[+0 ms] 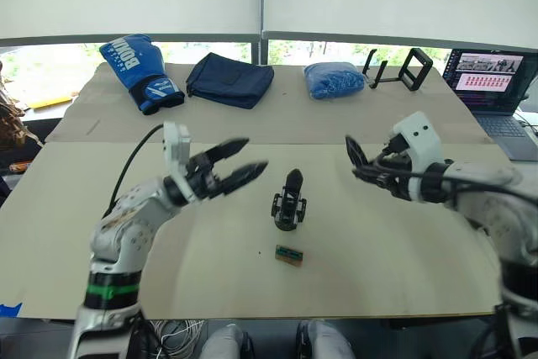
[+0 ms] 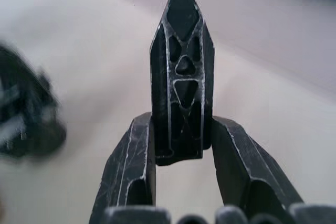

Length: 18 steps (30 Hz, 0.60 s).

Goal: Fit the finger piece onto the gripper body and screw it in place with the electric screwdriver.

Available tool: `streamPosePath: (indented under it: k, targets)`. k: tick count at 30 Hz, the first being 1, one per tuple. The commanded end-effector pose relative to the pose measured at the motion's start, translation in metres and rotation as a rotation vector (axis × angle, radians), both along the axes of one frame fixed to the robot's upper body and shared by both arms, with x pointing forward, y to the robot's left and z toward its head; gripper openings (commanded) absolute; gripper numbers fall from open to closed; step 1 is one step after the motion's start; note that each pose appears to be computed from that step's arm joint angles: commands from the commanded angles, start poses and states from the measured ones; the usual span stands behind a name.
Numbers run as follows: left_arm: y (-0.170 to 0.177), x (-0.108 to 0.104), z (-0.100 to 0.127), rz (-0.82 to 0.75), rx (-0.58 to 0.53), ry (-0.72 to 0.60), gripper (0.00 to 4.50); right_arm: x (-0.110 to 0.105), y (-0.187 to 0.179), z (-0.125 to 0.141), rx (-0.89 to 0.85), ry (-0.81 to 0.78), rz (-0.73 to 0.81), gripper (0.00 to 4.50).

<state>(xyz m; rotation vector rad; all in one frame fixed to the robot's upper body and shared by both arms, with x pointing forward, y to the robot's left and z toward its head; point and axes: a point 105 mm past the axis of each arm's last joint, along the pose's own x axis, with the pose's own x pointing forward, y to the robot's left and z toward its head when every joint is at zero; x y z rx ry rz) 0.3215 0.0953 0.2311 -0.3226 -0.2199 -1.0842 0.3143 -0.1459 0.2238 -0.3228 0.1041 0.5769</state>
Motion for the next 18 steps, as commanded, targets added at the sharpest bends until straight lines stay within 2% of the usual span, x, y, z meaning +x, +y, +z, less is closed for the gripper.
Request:
streamPosePath:
  k: [1, 4, 8, 12, 18]
  targets:
    - [-0.008, 0.007, 0.016, 0.009, -0.08, 0.032, 4.5, -0.01, 0.022, 0.04, -0.042, -0.308, 0.025, 1.11]
    - [-0.023, 0.009, 0.025, -0.012, -0.125, 0.045, 4.5, -0.013, 0.042, 0.044, -0.083, -0.405, 0.058, 1.11]
    - [-0.042, 0.011, 0.031, -0.044, -0.126, 0.045, 4.5, -0.016, 0.053, 0.04, -0.126, -0.429, 0.089, 1.11]
    - [-0.046, 0.02, 0.044, -0.013, -0.232, 0.054, 4.5, -0.019, 0.059, 0.035, -0.156, -0.435, 0.118, 1.11]
    - [-0.055, 0.015, 0.04, -0.045, -0.24, 0.097, 4.5, -0.017, 0.06, 0.035, -0.137, -0.439, 0.101, 1.11]
